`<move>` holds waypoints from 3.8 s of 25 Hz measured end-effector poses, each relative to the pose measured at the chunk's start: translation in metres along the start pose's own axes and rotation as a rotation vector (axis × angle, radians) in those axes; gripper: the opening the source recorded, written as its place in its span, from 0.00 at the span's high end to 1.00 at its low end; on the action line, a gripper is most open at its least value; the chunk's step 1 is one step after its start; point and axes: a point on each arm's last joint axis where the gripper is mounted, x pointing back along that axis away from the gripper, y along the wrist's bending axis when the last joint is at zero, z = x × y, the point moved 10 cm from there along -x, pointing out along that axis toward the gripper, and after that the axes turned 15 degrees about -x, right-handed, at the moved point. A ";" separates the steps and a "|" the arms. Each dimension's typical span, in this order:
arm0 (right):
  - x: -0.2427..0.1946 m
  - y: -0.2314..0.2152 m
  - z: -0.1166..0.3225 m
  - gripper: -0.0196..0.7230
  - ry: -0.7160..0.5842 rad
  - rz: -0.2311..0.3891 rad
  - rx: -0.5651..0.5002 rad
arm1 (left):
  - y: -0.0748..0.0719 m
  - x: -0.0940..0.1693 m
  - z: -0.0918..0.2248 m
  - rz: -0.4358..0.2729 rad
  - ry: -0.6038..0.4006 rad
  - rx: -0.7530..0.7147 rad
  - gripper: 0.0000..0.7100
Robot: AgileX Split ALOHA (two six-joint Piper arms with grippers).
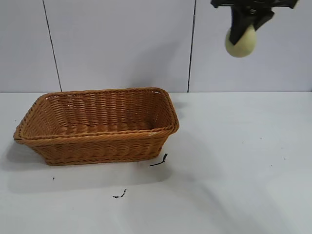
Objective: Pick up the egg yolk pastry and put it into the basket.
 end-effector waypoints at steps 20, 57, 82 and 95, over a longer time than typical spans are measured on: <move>-0.145 0.177 0.066 0.85 0.029 -0.165 0.246 | 0.000 0.000 0.000 0.000 0.000 0.000 0.02; -0.055 -0.087 -0.068 0.06 -0.152 0.083 -0.112 | 0.000 0.000 0.000 0.000 0.000 0.000 0.02; 0.086 -0.134 0.073 0.06 0.037 0.166 -0.235 | 0.000 0.000 0.000 0.000 0.000 0.000 0.02; 0.157 -0.117 0.232 0.06 -0.070 0.159 -0.218 | 0.000 0.000 0.000 0.000 0.000 0.000 0.02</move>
